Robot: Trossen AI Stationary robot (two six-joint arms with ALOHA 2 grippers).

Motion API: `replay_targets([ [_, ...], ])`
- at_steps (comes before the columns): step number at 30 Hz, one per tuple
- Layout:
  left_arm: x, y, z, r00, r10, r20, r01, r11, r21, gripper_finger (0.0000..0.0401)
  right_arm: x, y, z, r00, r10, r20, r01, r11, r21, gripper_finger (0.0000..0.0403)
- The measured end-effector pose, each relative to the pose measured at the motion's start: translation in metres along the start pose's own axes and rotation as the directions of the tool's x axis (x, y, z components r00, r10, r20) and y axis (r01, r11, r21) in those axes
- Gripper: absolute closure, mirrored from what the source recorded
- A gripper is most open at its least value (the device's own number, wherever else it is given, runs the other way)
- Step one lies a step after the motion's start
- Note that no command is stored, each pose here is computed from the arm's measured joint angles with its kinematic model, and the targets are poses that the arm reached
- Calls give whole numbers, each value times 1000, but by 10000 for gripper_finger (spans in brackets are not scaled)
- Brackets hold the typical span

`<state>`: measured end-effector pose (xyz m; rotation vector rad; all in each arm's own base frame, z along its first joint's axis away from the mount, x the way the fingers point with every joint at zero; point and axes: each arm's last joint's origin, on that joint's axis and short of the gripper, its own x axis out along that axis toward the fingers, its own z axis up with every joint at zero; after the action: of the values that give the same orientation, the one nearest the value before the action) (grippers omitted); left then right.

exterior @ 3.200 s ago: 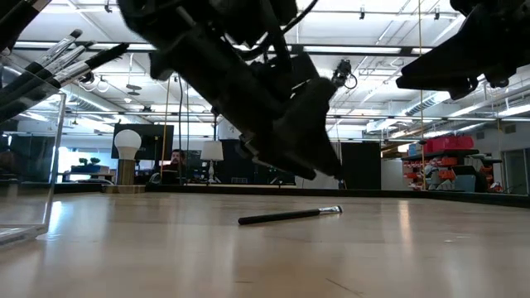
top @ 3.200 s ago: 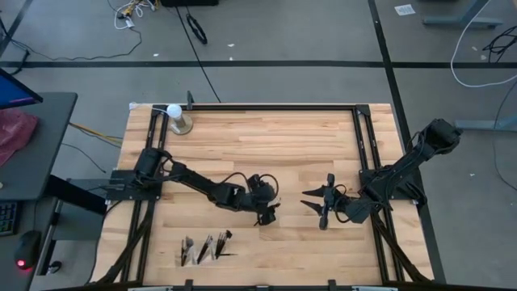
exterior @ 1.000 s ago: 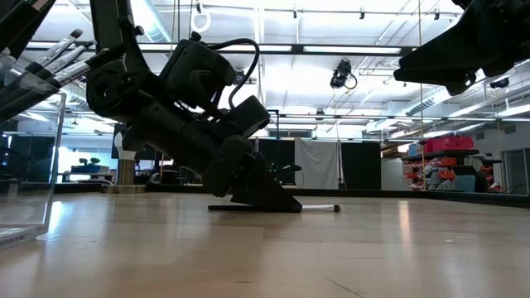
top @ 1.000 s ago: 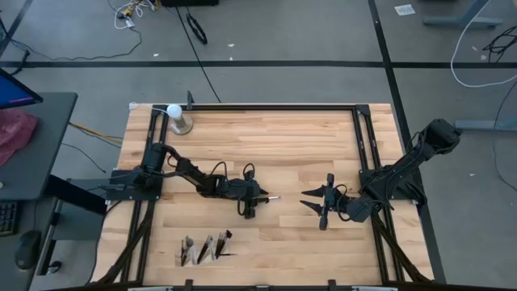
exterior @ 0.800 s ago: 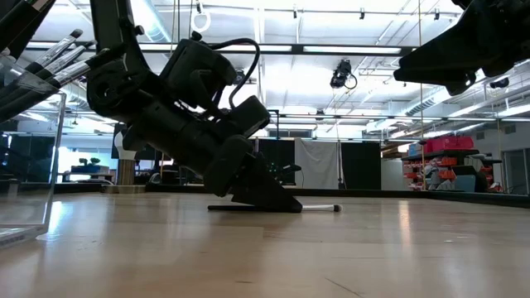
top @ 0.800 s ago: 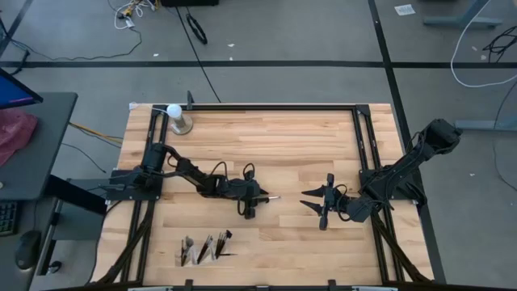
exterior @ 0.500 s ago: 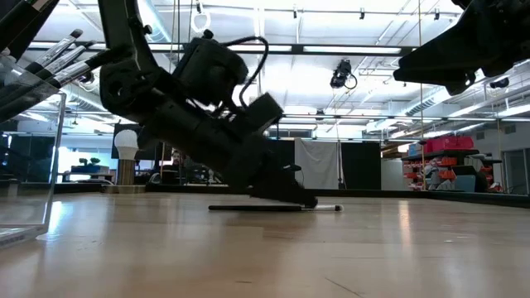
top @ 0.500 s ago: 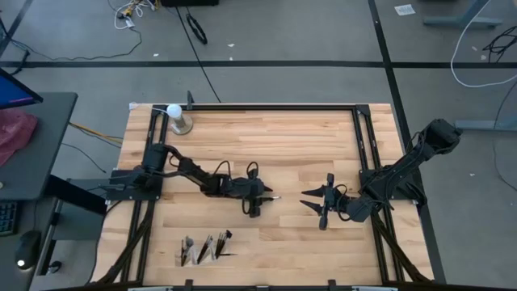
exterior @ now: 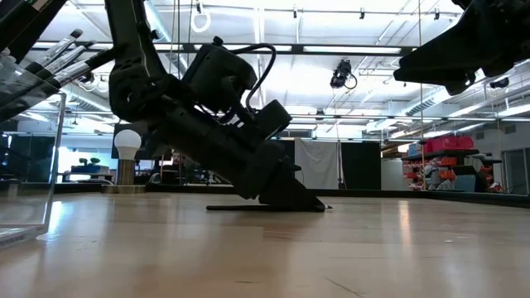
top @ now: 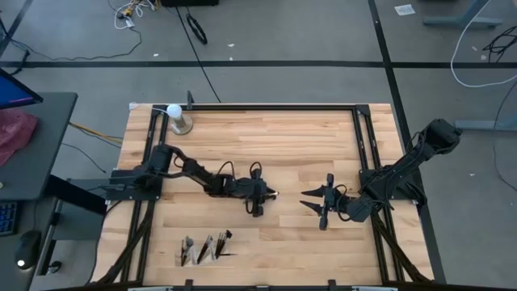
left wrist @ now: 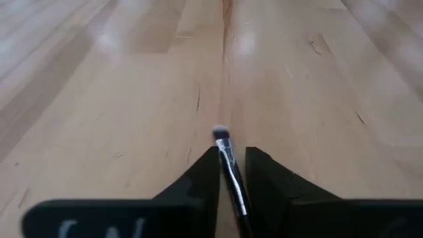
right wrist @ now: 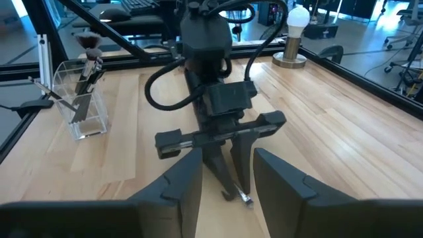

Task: Put items in baskets/containers
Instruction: Put the black eyeshadow brush into the transparent organizer

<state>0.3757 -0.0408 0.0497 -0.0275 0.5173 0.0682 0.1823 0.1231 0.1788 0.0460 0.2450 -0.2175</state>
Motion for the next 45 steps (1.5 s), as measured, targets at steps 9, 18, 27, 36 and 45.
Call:
replay_targets([
  [9, 1, 11, -1, 998, -57, -30, 55, 997, -61, 386, 0, 0, 0, 1000, 0, 0, 0, 1000, 2, 266],
  [18, -10, 8, 16, 998, -58, -27, 57, 997, -49, 388, 0, 0, 0, 1000, 0, -1, 0, 1000, 1, 266],
  [27, -18, 8, 31, 998, -48, 29, 49, 997, -51, 387, 0, 0, -1, 1000, -2, -5, 2, 1000, -4, 266],
  [36, -25, 7, 58, 972, -57, 229, 76, 994, -74, 385, 3, 2, -8, 999, 10, -40, -11, 1000, -11, 266],
  [45, -54, 4, 108, 809, -143, 570, 228, 970, -80, 385, 33, 3, -35, 994, -34, -100, 36, 999, 20, 265],
])
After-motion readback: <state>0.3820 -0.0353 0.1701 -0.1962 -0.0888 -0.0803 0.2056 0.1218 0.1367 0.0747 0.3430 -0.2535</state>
